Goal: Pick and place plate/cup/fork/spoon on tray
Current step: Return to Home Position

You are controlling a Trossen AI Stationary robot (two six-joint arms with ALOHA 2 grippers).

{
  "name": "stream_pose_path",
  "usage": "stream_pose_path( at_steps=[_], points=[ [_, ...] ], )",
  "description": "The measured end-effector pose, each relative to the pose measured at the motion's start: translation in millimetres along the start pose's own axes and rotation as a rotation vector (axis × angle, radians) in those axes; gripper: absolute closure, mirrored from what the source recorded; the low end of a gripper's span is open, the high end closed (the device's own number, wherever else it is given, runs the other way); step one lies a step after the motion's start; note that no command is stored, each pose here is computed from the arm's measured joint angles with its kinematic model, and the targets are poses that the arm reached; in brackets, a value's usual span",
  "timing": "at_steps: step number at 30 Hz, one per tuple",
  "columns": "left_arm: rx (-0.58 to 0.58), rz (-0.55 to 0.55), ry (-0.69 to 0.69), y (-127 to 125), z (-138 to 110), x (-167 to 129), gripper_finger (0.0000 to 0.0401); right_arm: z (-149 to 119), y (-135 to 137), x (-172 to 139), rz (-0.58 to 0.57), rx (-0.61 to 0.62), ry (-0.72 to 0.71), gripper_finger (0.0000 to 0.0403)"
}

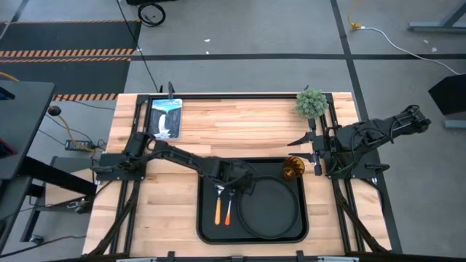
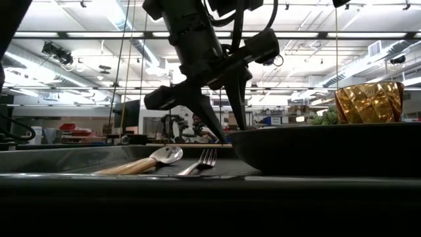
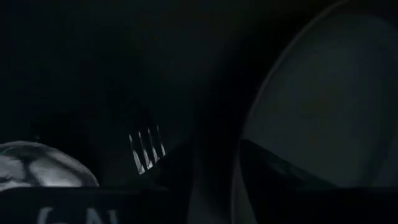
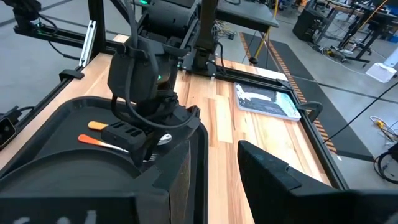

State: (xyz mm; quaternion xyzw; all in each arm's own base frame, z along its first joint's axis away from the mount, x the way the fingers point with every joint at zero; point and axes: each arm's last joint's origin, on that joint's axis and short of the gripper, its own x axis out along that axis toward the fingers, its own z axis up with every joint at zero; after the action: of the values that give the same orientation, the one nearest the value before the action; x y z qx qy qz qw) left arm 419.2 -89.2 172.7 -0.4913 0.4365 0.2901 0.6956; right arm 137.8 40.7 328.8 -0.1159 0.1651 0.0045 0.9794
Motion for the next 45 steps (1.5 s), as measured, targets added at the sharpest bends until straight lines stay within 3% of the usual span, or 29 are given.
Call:
stream_pose_path(
  at_steps=[8,21,45],
  points=[
    [-0.003,-0.004,-0.020,1,7,0,0.0292,0,0,0,0.001,0.000,0.000,0.0261],
    [0.027,0.033,0.001,5,5,12,0.0393,0,0,0,0.005,-0.001,0.000,0.0261],
    [0.030,0.113,0.009,13,4,12,0.0393,1,0,1,0.006,-0.002,-0.004,0.0261]
  ],
)
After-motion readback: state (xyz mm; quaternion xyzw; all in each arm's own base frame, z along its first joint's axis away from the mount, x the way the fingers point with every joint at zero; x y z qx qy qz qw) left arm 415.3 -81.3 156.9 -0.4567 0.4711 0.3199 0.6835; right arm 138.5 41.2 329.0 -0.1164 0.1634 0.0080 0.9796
